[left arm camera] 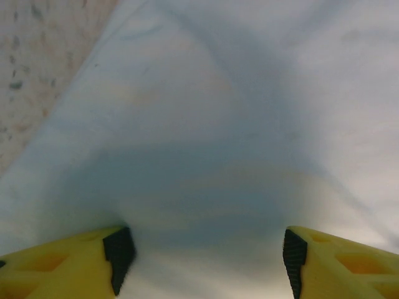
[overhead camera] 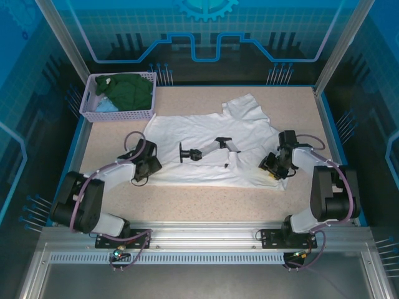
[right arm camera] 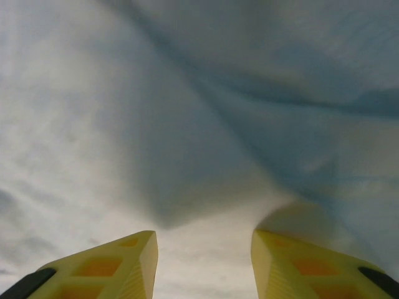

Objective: Fold and stack the t-shirts

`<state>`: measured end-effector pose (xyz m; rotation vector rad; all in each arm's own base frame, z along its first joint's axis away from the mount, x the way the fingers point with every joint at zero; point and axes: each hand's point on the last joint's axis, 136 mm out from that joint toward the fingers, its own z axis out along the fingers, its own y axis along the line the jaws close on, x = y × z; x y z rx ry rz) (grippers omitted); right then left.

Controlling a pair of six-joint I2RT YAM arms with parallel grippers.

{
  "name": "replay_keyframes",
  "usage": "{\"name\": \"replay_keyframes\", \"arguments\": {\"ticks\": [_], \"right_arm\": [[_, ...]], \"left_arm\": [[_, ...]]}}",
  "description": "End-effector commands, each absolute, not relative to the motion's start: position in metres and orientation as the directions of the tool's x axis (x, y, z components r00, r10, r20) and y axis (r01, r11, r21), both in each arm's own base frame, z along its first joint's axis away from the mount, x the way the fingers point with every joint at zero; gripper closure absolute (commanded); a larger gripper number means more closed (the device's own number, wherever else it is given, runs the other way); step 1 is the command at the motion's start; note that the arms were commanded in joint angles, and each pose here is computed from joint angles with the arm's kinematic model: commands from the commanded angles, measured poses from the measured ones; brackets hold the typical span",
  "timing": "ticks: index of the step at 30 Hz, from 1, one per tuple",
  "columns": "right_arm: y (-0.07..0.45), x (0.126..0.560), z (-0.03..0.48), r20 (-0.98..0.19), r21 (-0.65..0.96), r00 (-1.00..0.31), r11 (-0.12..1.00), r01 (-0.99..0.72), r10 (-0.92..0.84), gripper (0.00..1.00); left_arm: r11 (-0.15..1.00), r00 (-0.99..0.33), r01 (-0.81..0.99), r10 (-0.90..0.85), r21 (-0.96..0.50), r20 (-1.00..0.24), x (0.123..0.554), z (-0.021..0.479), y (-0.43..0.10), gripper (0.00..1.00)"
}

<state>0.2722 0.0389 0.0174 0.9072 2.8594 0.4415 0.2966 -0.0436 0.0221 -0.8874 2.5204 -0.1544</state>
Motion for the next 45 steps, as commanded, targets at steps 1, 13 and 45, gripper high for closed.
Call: {"name": "replay_keyframes", "arguments": {"ticks": [1,13,45], "right_arm": [[0.023,0.249,0.003,0.032,0.221,-0.755,0.732,0.644,0.655,0.55],[-0.038,0.196,0.013,-0.005,0.237,-0.512,0.498,0.834,0.859,0.5],[0.015,0.441,0.174,-0.526,0.21,-0.77,0.932,0.295,0.362,0.21]], "left_arm": [[0.718,-0.661,-0.636,-0.696,-0.282,-0.281,0.271,0.001,-0.043,0.3],[0.704,-0.687,-0.615,-0.7,-0.356,-0.197,0.242,-0.004,-0.065,0.27],[0.661,-0.541,-0.596,-0.75,-0.455,-0.381,0.373,0.119,-0.029,0.17]]}}
